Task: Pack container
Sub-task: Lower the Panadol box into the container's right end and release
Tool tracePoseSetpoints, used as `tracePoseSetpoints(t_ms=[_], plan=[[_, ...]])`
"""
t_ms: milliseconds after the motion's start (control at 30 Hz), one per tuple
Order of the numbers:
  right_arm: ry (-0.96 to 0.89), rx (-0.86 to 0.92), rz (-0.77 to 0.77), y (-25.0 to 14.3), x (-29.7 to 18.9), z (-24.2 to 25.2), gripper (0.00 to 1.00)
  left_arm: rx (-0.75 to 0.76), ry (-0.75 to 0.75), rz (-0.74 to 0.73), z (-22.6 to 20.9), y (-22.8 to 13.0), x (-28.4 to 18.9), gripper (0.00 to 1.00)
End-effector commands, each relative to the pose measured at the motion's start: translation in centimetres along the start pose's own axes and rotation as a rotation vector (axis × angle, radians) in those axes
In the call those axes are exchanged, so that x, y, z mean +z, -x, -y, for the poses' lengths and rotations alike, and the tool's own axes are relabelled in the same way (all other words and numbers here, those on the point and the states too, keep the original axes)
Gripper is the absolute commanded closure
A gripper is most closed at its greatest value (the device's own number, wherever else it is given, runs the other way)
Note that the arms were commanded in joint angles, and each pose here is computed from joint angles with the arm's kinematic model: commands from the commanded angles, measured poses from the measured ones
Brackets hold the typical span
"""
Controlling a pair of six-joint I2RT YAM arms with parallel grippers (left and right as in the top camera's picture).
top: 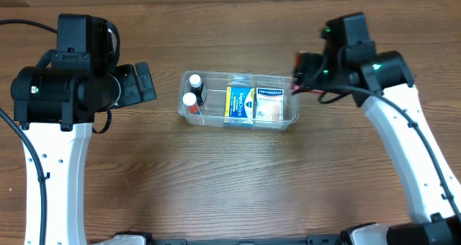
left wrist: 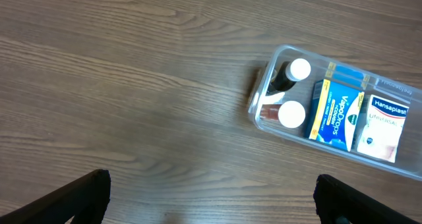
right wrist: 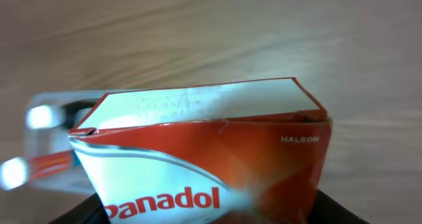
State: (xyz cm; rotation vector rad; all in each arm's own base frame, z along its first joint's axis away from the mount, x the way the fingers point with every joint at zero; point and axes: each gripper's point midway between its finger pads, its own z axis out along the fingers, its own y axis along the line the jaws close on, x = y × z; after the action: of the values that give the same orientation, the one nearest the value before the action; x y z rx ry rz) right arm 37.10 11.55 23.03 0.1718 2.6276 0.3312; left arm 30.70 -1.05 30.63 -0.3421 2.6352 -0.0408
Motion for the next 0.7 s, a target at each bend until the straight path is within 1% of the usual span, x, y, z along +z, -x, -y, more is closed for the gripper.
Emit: tracePoseSetpoints(t_ms=[0, 133, 300, 500, 533, 567, 600, 633, 667], plan=[[0.027, -0.07, -0.03, -1.1, 1.3, -2.5, 0.33, 0.001, -0.006, 0.006, 0.0, 0.1, -0.2, 0.0], [-0.011, -0.093, -0.145, -3.0, 5.7, -2.8, 0.33, 0.001, -0.006, 0.006, 0.0, 0.1, -0.2, 0.0], [-0.078, -0.088, -0.28, -5.3, 11.4, -1.5, 0.33, 0.001, -0.005, 0.004, 0.0, 0.1, -0.2, 0.0], [-0.09, -0.086, -0.304, -5.7, 13.2, -1.2, 0.33, 0.001, -0.005, 0.006, 0.0, 0.1, -0.2, 0.0], [-0.089, -0.086, -0.303, -5.7, 13.3, -1.2, 0.31, 0.001, -0.005, 0.006, 0.0, 0.1, -0.2, 0.0], [-0.089, -0.086, -0.302, -5.7, 13.3, -1.2, 0.22, 0.001, -0.005, 0.007, 0.0, 0.1, -0.2, 0.0], [-0.091, -0.086, -0.306, -5.8, 13.2, -1.2, 0.07, 0.001, -0.005, 0.007, 0.0, 0.1, -0.2, 0.0], [-0.095, -0.086, -0.314, -5.9, 13.0, -1.1, 0.0, 0.001, -0.005, 0.006, 0.0, 0.1, -0.2, 0.0], [-0.096, -0.086, -0.317, -6.0, 12.5, -1.1, 0.0, 0.001, -0.005, 0.006, 0.0, 0.1, -0.2, 0.0]])
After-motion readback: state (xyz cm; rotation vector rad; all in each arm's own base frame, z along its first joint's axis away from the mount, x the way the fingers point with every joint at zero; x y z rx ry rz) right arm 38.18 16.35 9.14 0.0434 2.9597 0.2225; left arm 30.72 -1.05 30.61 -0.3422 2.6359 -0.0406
